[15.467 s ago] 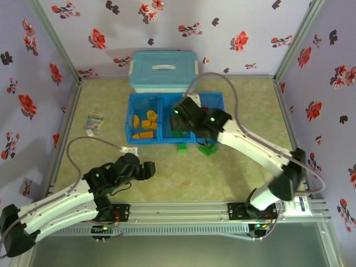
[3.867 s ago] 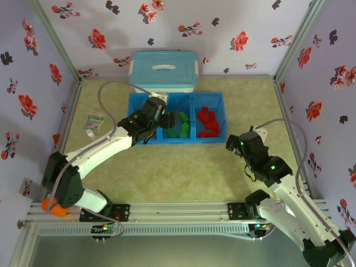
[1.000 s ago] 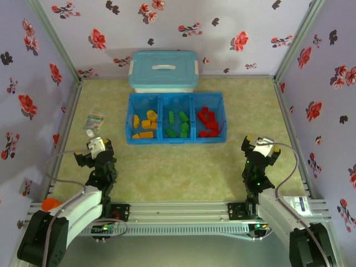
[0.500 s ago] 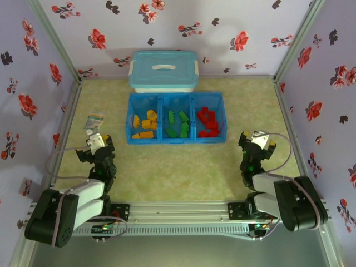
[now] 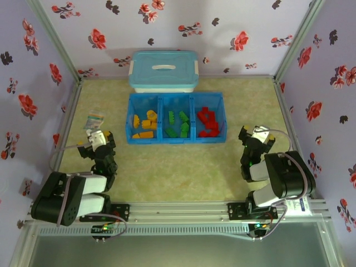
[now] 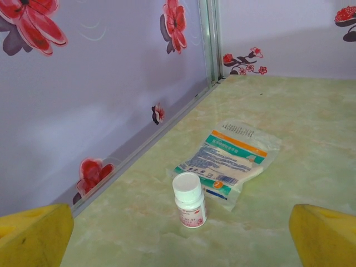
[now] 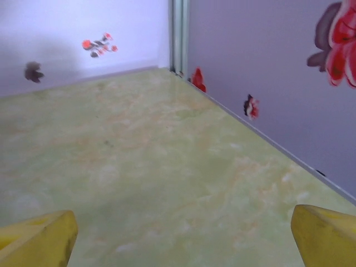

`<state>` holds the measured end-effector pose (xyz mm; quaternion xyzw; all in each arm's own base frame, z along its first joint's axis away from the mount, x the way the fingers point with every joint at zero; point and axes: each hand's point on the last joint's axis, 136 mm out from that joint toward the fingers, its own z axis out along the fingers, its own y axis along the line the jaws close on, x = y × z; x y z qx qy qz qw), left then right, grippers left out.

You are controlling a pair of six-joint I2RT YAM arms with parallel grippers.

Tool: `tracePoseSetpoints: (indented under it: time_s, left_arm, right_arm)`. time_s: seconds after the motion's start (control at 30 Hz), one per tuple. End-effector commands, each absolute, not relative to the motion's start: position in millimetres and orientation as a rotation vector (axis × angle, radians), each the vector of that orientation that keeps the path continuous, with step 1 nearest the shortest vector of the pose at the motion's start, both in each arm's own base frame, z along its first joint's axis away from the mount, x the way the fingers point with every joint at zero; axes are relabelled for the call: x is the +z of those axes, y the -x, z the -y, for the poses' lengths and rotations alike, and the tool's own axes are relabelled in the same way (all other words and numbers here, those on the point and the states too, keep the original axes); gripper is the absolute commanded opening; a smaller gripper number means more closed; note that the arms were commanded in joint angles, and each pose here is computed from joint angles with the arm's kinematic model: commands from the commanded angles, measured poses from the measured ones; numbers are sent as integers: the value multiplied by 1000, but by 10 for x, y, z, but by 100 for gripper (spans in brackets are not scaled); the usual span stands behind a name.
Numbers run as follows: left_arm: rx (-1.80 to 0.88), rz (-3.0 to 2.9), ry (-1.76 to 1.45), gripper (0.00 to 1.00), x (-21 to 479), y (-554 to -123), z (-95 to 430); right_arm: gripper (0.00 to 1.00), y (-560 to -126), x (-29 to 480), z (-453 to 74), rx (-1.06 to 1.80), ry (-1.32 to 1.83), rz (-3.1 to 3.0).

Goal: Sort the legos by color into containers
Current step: Reset both arms

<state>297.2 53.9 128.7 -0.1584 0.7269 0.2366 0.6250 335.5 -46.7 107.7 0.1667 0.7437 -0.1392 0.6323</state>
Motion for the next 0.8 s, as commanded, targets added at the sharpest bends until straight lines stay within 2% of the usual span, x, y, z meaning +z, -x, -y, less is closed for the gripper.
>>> tracePoseSetpoints:
  time_s: [0.0,0.3,0.47,0.6,0.77]
  left_arm:
    - [512,-1599,376,100,1490,-3097,-522]
    - [473,-1628,374,100,1324,-3364,-553]
    - [442,-1654,276,100,1300,-3429,-388]
    - [406,-1695,70,100,1226,-3572,-68]
    - [397,-1695,66,100,1230,-3576,-58]
  right_arm:
    - [99,-3390,1184,412,-272,-353,-1643]
    - [99,-3551,1038,229,-245,-234,-1704]
    - [99,-3566,1043,194,-258,-218,-1719]
    - [99,-3565,1052,182,-263,-209,-1706]
    - [99,-3570,1050,187,-267,-213,-1712]
